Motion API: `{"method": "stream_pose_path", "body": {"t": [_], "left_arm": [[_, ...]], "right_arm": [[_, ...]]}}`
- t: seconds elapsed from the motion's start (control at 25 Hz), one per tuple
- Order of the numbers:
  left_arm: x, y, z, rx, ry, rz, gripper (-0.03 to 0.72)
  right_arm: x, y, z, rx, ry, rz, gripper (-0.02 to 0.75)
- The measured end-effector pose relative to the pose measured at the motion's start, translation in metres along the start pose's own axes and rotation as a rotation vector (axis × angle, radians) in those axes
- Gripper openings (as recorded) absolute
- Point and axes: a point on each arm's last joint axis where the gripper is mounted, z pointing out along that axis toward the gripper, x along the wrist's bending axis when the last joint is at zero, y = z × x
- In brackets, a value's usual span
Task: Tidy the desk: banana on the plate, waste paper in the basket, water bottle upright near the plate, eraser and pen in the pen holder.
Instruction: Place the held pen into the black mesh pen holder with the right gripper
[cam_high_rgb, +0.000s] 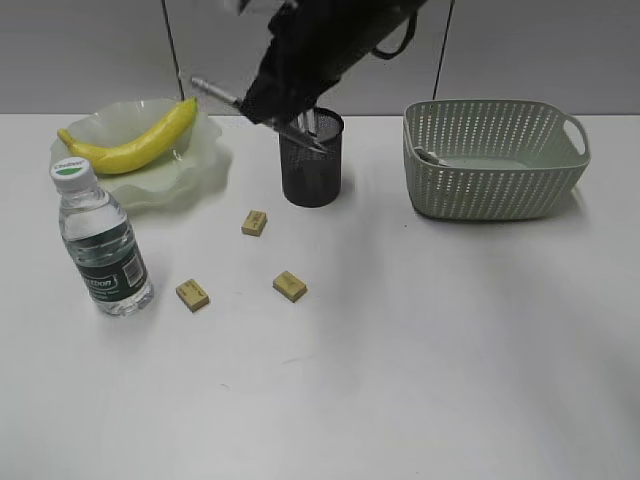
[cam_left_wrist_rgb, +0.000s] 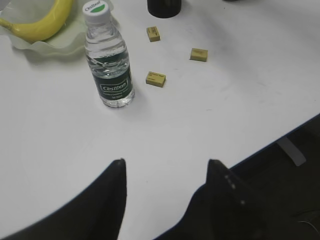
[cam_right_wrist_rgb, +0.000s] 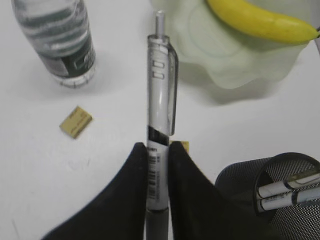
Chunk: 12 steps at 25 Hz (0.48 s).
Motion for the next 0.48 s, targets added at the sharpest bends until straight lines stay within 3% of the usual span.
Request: {"method": "stream_pose_path", "body": {"t": [0.28,0.48], "left_arm": [[0.0,0.0,0.0,0.0,0.0,0.0,0.384],[0.0,0.0,0.0,0.0,0.0,0.0,0.384]], "right_arm": [[-0.05,-0.015,-0.031,-0.227,-0.067,0.267,0.098],[-0.059,-0.02,-0.027,-0.342,-0.145,0.31,0.098]]}}
